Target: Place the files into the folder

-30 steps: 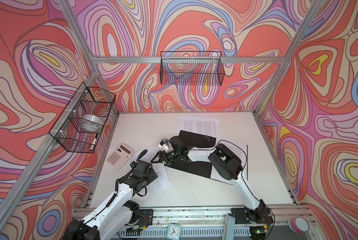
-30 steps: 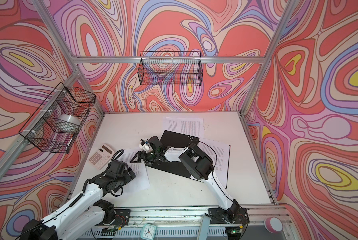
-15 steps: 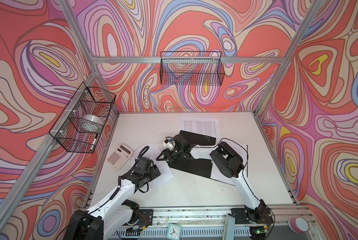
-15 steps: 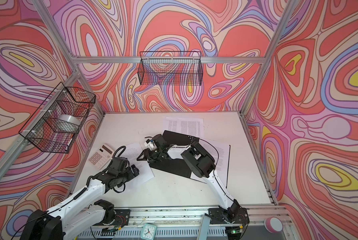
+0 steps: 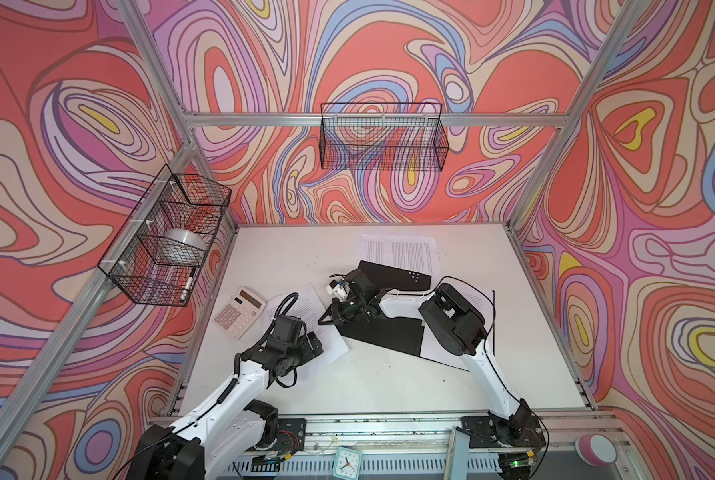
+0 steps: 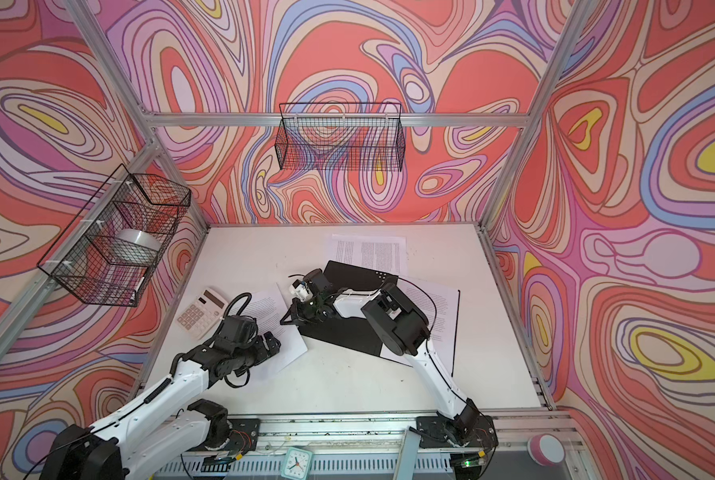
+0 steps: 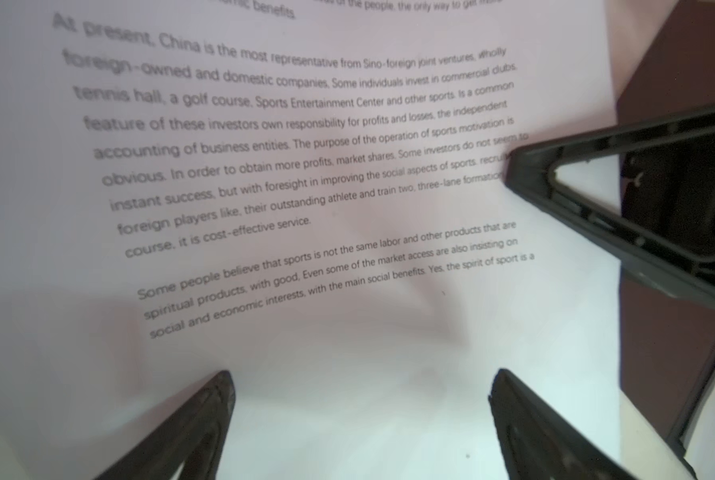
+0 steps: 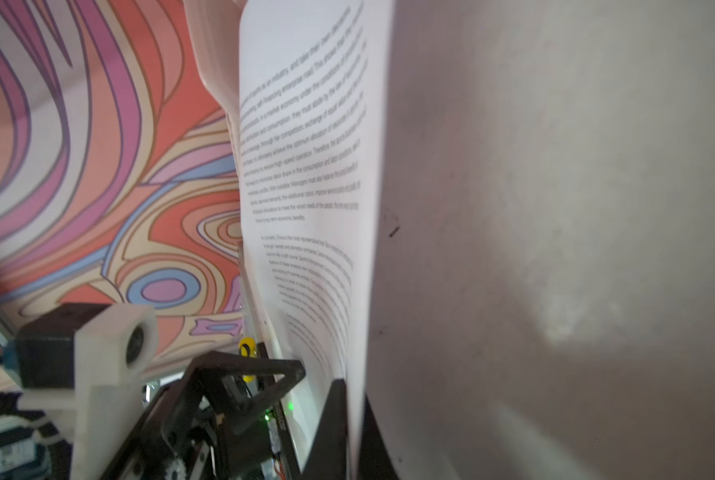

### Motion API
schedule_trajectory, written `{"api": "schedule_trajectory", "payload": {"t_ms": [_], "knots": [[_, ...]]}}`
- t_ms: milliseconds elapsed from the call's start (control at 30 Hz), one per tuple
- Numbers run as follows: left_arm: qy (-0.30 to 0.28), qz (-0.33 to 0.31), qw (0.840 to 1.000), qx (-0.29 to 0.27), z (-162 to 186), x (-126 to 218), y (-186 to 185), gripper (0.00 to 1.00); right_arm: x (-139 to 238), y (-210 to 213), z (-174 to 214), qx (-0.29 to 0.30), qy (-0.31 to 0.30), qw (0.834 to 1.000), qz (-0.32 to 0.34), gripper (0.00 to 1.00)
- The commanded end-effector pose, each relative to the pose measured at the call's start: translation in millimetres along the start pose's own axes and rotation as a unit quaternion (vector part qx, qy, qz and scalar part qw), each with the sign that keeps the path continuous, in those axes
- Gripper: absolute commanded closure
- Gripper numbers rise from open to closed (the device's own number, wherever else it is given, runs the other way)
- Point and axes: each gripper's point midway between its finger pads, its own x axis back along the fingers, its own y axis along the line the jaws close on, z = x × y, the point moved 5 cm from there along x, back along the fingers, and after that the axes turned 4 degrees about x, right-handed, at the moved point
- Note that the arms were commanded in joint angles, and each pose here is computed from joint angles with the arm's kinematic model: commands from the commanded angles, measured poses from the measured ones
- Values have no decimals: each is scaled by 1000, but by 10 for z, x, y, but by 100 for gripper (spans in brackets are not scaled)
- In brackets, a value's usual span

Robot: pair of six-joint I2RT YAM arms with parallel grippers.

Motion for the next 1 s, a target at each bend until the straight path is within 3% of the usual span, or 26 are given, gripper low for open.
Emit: {"api": "schedule_trajectory", "payload": {"t_ms": [0, 200, 600, 800, 967], "knots": [[17, 2, 1000, -22, 20, 166, -45, 2, 160, 170, -120, 15, -21, 1000, -4, 100], [-14, 36, 999, -35, -145, 507, -267, 0, 500, 317, -185, 22, -48, 999, 2, 100], [-34, 117, 984, -129, -339, 1086, -731, 0, 1216, 461, -258, 30, -103, 994, 27, 100], [-54, 190, 967, -158, -481, 1282, -1091, 0, 1689, 478, -250, 32, -137, 988, 56, 100], [-92, 308, 932, -165, -637, 1499, -1522, 0, 2107, 508, -207, 27, -170, 982, 83, 100]]}}
